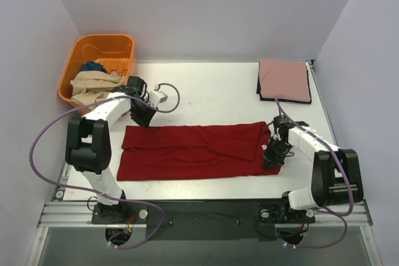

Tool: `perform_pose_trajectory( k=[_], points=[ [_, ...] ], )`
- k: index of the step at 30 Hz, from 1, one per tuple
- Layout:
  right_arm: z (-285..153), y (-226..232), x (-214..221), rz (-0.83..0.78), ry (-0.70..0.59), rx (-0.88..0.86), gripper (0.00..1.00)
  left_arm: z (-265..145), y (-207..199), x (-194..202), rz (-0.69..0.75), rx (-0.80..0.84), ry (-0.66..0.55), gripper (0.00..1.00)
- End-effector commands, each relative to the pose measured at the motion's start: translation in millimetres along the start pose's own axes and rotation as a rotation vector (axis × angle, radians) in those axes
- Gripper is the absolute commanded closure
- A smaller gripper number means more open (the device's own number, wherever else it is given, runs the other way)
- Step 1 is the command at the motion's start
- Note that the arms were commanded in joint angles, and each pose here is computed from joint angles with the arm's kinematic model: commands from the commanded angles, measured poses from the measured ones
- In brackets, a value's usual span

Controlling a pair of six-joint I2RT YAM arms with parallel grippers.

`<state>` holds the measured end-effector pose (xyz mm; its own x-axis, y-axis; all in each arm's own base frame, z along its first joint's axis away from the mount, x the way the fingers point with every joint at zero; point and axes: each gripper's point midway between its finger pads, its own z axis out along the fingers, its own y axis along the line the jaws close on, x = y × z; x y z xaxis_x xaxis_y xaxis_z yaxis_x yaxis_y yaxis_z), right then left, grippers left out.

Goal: Fold and stack the t-shirts
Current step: Fold the other side of the tshirt into a rectangle, then rotate the tshirt 90 degrees

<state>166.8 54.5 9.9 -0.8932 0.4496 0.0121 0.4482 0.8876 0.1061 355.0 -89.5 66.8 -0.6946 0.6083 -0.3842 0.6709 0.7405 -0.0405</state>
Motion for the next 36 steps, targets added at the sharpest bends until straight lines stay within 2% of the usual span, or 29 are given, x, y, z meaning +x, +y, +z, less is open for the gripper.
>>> perform_pose_trajectory(
  k=[1,3,7,10,11,14,15,16,17,18,19,21,24,27,31,36],
  points=[
    [16,-3,-15,0.046,-0.004,0.03,1.0,9,30,32,0.142,-0.167,0.097,0.74],
    [18,-6,-25,0.038,-0.005,0.057,1.0,17,23,56,0.161,-0.154,0.145,0.74],
    [9,-5,-70,-0.042,-0.091,0.151,1.0,24,-8,103,0.155,-0.052,0.23,0.74],
    [8,18,-110,-0.096,-0.121,0.159,1.0,16,-41,143,0.19,0.072,0.299,0.74],
    [10,22,-115,-0.113,-0.111,0.164,1.0,10,-50,146,0.209,0.102,0.285,0.74],
    [14,60,-153,-0.188,-0.127,0.126,1.0,-9,-89,183,0.242,0.251,0.364,0.74],
    [22,65,-158,-0.21,-0.101,0.14,1.0,-15,-98,190,0.222,0.268,0.373,0.73],
    [17,89,-175,-0.249,-0.129,0.1,1.0,-16,-97,188,0.223,0.259,0.359,0.73],
    [27,99,-178,-0.267,-0.101,0.1,1.0,-19,-98,181,0.23,0.253,0.33,0.73],
    [17,121,-196,-0.279,-0.125,0.06,1.0,-23,-104,181,0.239,0.286,0.333,0.73],
    [32,128,-197,-0.284,-0.089,0.072,1.0,-28,-116,176,0.268,0.353,0.317,0.73],
    [16,168,-237,-0.285,-0.165,0.008,1.0,-28,-133,170,0.294,0.417,0.297,0.71],
    [21,182,-253,-0.208,-0.117,-0.006,1.0,-26,-154,173,0.37,0.468,0.351,0.71],
    [32,206,-275,-0.167,-0.116,-0.103,1.0,-15,-177,166,0.478,0.492,0.354,0.7],
    [41,222,-297,-0.09,-0.146,-0.205,1.0,-6,-208,141,0.587,0.515,0.338,0.68],
    [30,269,-328,-0.051,-0.253,-0.406,1.0,-4,-216,123,0.665,0.503,0.322,0.67]
  ],
)
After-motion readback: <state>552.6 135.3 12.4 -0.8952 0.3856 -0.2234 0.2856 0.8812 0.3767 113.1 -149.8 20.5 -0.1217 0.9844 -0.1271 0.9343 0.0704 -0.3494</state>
